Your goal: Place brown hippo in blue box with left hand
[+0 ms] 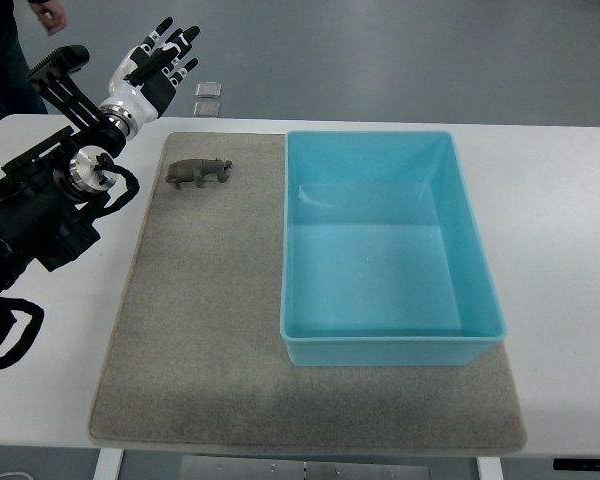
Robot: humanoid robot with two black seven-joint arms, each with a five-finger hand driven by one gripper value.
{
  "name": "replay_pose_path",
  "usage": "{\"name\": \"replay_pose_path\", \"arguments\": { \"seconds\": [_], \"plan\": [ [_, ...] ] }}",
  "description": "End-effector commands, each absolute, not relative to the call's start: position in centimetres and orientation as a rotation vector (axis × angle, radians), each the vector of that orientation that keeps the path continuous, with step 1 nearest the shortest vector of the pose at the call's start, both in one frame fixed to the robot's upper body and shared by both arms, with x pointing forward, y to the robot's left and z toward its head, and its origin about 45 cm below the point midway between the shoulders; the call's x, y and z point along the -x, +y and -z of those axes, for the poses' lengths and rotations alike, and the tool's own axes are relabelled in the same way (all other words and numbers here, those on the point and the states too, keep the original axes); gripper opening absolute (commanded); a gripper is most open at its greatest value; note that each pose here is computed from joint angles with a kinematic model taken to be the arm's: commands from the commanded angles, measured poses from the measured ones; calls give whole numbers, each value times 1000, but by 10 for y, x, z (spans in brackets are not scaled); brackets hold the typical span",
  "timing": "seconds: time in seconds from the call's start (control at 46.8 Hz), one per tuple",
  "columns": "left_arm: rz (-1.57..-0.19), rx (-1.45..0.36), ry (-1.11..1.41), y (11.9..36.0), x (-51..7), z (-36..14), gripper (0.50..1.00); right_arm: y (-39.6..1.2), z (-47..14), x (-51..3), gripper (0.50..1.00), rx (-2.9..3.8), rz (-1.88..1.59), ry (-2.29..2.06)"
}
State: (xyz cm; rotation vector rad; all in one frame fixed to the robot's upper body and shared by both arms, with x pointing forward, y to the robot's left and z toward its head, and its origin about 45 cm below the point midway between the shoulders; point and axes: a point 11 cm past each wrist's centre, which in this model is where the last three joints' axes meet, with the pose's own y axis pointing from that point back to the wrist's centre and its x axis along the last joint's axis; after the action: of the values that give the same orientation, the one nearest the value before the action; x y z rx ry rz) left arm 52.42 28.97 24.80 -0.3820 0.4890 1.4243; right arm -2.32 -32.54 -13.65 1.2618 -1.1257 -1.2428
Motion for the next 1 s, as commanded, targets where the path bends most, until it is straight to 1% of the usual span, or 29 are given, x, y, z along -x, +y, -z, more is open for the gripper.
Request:
{"name": "replay_pose_path", "arguments": {
  "seconds": [0.0, 0.491, 0.662, 0.747, 0.854, 0.982],
  "plan": [
    [-1425, 382, 489, 290, -524, -248, 994, -326, 137, 23, 936, -1261, 1243, -1126],
    [-1443, 374, 485, 294, -524, -247, 994, -326, 137, 23, 936, -1261, 1243, -1126],
    [-1428, 362, 473, 291, -525, -251, 994, -326, 137, 23, 936, -1262, 1242, -1127],
    [-1427, 353, 456, 297, -525, -255, 994, -326, 137, 23, 936, -1261, 1243, -1126],
    [-1424, 300, 423, 304, -524, -257, 994, -326, 137, 23, 936, -1261, 1243, -1126],
    [-1383, 155, 342, 297, -523, -252, 994, -326, 137, 23, 936, -1261, 1243, -1126]
  ]
}}
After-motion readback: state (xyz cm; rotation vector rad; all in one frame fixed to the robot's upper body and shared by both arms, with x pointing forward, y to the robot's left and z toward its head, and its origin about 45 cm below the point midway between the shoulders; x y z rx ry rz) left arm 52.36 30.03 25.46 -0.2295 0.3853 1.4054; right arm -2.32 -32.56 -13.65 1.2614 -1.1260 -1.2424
